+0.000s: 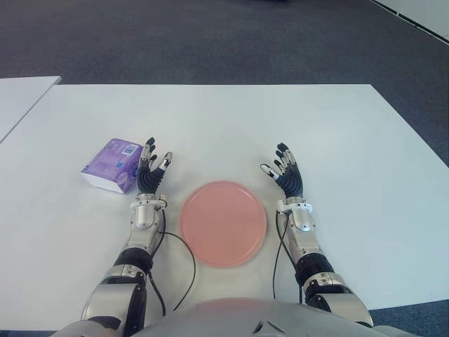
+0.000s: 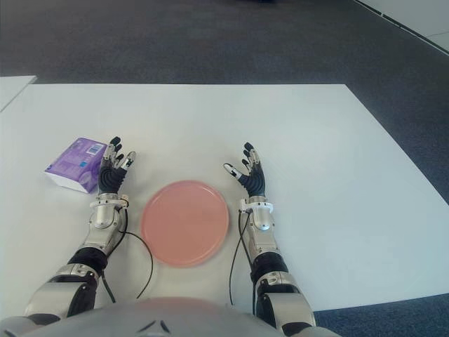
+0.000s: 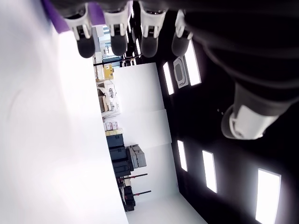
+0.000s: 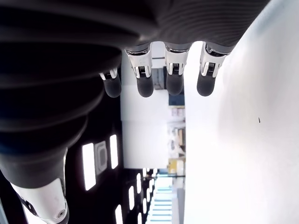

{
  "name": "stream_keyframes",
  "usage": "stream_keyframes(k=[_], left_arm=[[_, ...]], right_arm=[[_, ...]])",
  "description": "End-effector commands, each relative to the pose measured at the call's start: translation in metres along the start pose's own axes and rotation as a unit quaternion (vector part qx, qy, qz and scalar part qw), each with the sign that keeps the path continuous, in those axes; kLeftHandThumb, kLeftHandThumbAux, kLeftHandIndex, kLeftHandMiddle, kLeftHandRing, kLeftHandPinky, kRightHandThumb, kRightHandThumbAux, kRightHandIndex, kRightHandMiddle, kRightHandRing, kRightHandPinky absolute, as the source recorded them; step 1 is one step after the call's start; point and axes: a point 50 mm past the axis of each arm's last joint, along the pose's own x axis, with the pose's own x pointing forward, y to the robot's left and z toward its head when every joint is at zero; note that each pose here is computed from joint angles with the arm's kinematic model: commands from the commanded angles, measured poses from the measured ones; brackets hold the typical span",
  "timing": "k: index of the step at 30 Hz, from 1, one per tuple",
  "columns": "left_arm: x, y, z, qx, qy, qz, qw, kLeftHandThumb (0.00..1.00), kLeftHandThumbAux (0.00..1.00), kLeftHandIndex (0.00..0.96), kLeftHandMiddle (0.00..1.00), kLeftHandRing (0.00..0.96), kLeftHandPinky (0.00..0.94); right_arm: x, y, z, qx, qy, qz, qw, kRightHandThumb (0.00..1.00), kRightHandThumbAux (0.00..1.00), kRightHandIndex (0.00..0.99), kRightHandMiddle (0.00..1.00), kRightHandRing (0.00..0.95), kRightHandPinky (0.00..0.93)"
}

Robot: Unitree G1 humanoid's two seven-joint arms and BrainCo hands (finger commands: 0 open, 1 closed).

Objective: Put the tissue paper into the plate.

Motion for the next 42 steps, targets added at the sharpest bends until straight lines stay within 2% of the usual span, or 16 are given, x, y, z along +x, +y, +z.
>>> stream_keyframes(k=[1, 2, 4, 8, 13, 16, 22, 27, 33, 35, 38, 42], left_arm=[[-0.015, 0.000, 0.000, 0.021, 0.008, -0.024, 0.999, 0.019, 0.525, 0.039, 0.000, 0.000, 0.000], [-0.011, -0.002, 0.026, 0.024, -0.044, -0.030, 0.998, 0.022, 0.525, 0.037, 0.000, 0.000, 0.000], [-0.011, -0.003, 0.068, 0.031, -0.117, -0.036, 0.992, 0.032, 0.526, 0.028, 0.000, 0.000, 0.000], [-0.017, 0.005, 0.126, 0.063, -0.220, -0.050, 0.972, 0.068, 0.552, 0.015, 0.000, 0.000, 0.000], [-0.017, 0.015, 0.160, 0.122, -0.274, -0.062, 0.952, 0.120, 0.557, 0.003, 0.000, 0.000, 0.000], [-0.013, 0.029, 0.178, 0.181, -0.326, -0.053, 0.926, 0.146, 0.547, 0.001, 0.000, 0.000, 0.000], [-0.002, 0.047, 0.203, 0.260, -0.367, -0.026, 0.893, 0.177, 0.526, 0.000, 0.000, 0.000, 0.000], [-0.001, 0.057, 0.218, 0.331, -0.370, -0.007, 0.868, 0.188, 0.513, 0.000, 0.000, 0.000, 0.000], [0.002, 0.072, 0.232, 0.433, -0.334, 0.015, 0.837, 0.200, 0.490, 0.000, 0.000, 0.000, 0.000], [0.007, 0.079, 0.237, 0.494, -0.300, 0.022, 0.816, 0.196, 0.463, 0.000, 0.000, 0.000, 0.000], [0.009, 0.084, 0.241, 0.544, -0.265, 0.027, 0.796, 0.186, 0.426, 0.000, 0.000, 0.000, 0.000], [0.012, 0.089, 0.246, 0.624, -0.209, 0.043, 0.752, 0.157, 0.359, 0.000, 0.000, 0.000, 0.000]], right_arm=[[-0.030, -0.005, -0.040, 0.000, 0.112, -0.014, 0.994, 0.000, 0.733, 0.000, 0.000, 0.000, 0.000], [-0.030, -0.004, -0.041, -0.001, 0.116, -0.014, 0.993, 0.000, 0.733, 0.000, 0.000, 0.000, 0.000], [-0.029, -0.003, -0.041, -0.001, 0.119, -0.014, 0.993, 0.000, 0.729, 0.000, 0.000, 0.000, 0.000], [-0.028, -0.001, -0.041, -0.001, 0.121, -0.018, 0.992, 0.000, 0.722, 0.000, 0.000, 0.000, 0.000], [-0.027, 0.001, -0.039, -0.001, 0.121, -0.023, 0.992, 0.000, 0.722, 0.000, 0.000, 0.000, 0.000], [-0.027, 0.004, -0.039, 0.001, 0.126, -0.025, 0.992, 0.000, 0.720, 0.000, 0.000, 0.000, 0.000], [-0.027, 0.007, -0.040, 0.005, 0.133, -0.023, 0.991, 0.000, 0.708, 0.000, 0.000, 0.000, 0.000], [-0.028, 0.010, -0.041, 0.007, 0.138, -0.024, 0.990, 0.000, 0.693, 0.000, 0.000, 0.000, 0.000], [-0.029, 0.012, -0.042, 0.008, 0.142, -0.026, 0.989, 0.000, 0.681, 0.000, 0.000, 0.000, 0.000], [-0.029, 0.013, -0.042, 0.007, 0.144, -0.026, 0.989, 0.000, 0.676, 0.000, 0.000, 0.000, 0.000], [-0.029, 0.013, -0.043, 0.007, 0.145, -0.026, 0.989, 0.000, 0.673, 0.000, 0.000, 0.000, 0.000], [-0.030, 0.014, -0.043, 0.006, 0.146, -0.024, 0.989, 0.000, 0.672, 0.000, 0.000, 0.000, 0.000]])
